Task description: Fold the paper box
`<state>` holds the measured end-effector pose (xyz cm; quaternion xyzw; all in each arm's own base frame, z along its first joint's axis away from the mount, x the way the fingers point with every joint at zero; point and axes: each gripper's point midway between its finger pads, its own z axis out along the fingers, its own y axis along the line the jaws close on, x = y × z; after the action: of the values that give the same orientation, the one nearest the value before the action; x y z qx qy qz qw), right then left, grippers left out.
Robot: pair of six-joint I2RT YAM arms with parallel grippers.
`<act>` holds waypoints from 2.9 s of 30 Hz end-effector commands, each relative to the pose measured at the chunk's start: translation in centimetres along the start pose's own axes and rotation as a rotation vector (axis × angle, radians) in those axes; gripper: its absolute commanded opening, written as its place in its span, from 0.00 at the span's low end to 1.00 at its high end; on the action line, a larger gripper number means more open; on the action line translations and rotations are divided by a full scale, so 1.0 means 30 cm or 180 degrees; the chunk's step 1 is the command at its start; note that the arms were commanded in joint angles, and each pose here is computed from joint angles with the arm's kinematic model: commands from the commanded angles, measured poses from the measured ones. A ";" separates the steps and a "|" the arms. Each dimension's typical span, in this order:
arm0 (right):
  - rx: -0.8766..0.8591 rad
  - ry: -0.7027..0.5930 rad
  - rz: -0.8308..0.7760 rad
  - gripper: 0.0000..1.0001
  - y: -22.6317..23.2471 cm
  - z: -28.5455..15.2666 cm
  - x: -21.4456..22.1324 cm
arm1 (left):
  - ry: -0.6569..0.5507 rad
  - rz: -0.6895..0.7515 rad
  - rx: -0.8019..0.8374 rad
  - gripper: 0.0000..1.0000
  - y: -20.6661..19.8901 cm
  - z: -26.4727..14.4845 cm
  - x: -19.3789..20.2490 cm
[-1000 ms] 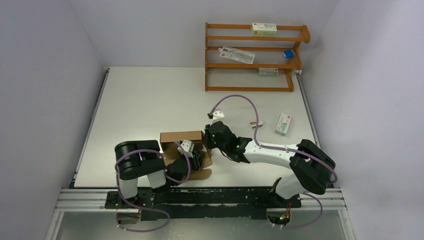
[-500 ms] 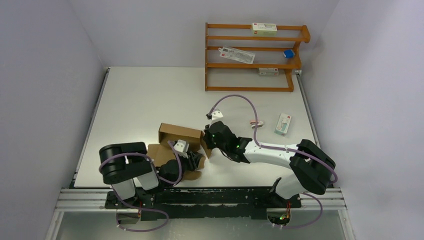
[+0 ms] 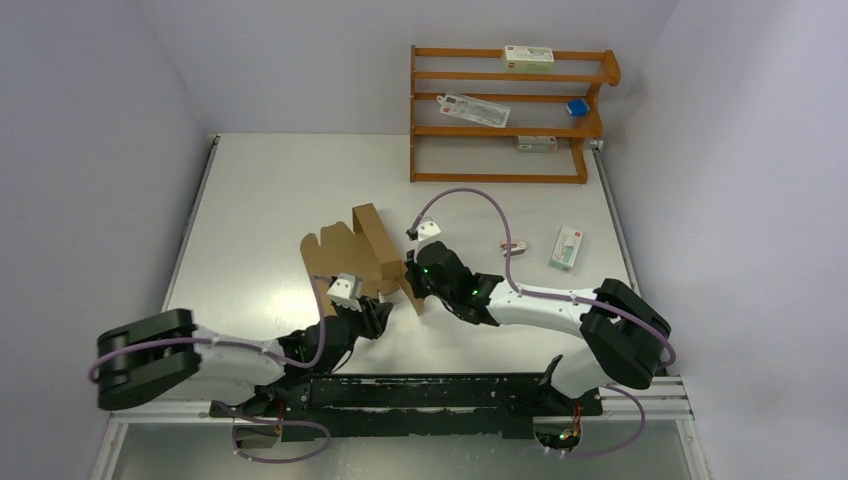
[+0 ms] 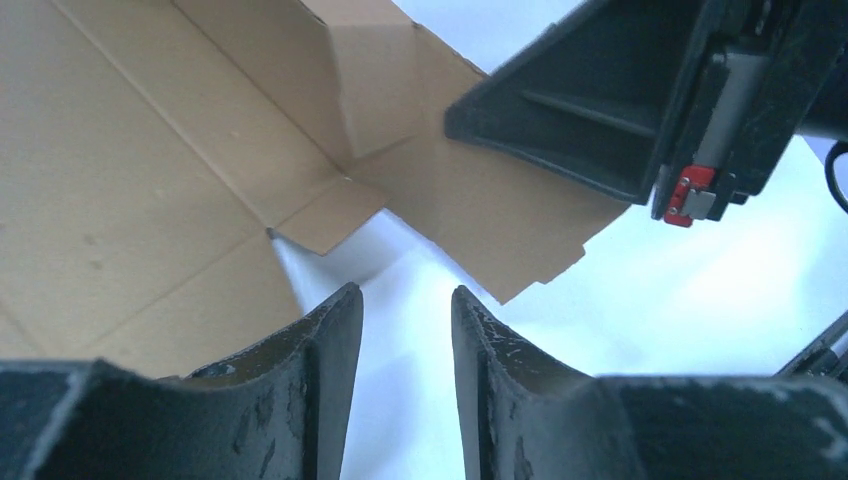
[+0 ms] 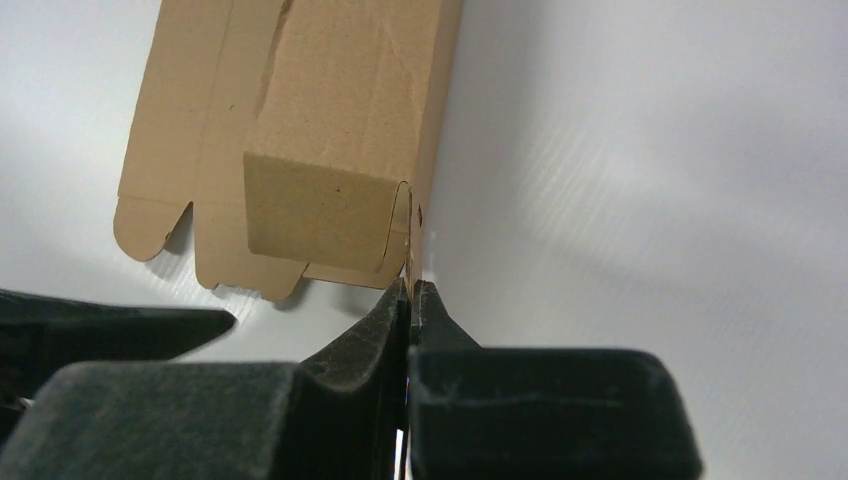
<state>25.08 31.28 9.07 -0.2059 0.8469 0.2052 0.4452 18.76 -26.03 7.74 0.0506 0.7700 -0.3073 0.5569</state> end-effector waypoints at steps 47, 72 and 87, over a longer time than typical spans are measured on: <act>0.0831 0.0340 0.0177 0.02 -0.078 0.011 -0.056 | 0.1218 -0.0492 -0.0342 0.30 0.097 0.001 0.192; 0.0024 0.0035 0.0272 0.29 0.005 -0.039 -0.040 | 0.1293 -0.0509 -0.0204 0.28 0.021 0.028 0.281; -0.1260 -0.0043 0.0060 0.46 0.078 -0.033 -0.019 | 0.1327 -0.0448 -0.0198 0.28 0.021 0.022 0.281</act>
<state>24.72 30.79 9.19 -0.2179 0.8364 0.3029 0.4015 17.50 -29.22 2.01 0.0194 0.8563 -0.3400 0.3882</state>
